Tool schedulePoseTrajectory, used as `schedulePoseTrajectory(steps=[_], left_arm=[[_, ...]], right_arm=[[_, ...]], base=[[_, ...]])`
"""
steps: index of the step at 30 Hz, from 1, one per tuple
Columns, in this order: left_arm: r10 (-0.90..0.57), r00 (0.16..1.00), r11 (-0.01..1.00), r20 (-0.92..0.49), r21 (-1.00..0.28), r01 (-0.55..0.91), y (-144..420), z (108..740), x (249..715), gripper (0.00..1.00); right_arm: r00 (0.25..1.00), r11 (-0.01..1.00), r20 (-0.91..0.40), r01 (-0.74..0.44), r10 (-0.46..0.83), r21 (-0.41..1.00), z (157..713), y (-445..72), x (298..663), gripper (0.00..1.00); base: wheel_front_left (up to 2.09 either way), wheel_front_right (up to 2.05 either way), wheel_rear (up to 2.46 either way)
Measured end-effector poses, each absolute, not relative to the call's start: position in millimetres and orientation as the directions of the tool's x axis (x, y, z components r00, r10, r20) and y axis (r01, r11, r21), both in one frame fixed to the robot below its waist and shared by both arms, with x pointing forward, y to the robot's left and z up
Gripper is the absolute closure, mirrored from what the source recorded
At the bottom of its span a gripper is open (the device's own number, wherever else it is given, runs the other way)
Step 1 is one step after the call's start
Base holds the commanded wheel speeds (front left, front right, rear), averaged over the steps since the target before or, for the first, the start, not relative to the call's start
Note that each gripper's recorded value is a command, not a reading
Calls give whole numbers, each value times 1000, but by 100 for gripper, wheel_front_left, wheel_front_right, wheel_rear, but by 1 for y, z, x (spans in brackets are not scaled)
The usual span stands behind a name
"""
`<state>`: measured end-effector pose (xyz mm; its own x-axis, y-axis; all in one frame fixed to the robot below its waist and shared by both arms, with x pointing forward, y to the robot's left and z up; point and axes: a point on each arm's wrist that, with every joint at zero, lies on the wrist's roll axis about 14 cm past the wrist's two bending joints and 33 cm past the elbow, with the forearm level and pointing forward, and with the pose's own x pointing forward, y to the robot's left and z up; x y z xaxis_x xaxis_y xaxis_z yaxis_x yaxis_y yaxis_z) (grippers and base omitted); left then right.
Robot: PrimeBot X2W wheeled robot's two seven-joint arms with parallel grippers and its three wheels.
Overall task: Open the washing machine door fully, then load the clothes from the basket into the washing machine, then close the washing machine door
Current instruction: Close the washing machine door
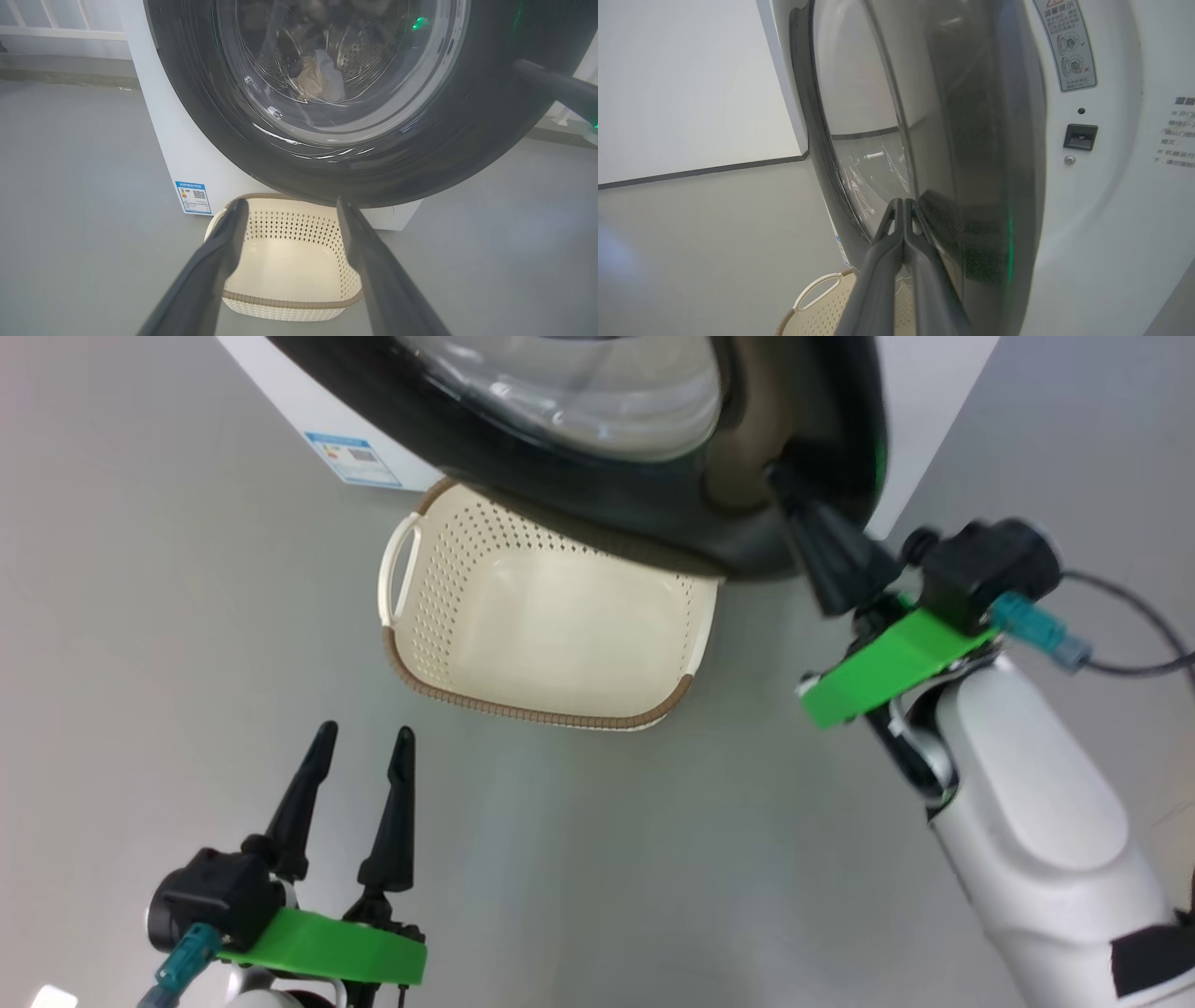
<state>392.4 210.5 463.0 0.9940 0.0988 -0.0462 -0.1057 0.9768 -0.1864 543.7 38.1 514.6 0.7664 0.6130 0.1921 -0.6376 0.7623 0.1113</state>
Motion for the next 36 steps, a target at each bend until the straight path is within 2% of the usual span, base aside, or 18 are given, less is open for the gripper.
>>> schedulePoseTrajectory(steps=[17,27,36], left_arm=[[83,992,972,-94,-211,-101,204,446,401,0],[69,992,974,-103,-207,-89,202,440,412,0],[64,992,974,-109,-210,-86,201,436,417,0]], right_arm=[[848,860,249,-502,468,94,537,9,644,100],[871,878,220,-468,440,96,525,7,672,100],[874,879,189,-469,449,83,512,10,680,100]], base=[[0,0,0],[0,0,0],[0,0,0]])
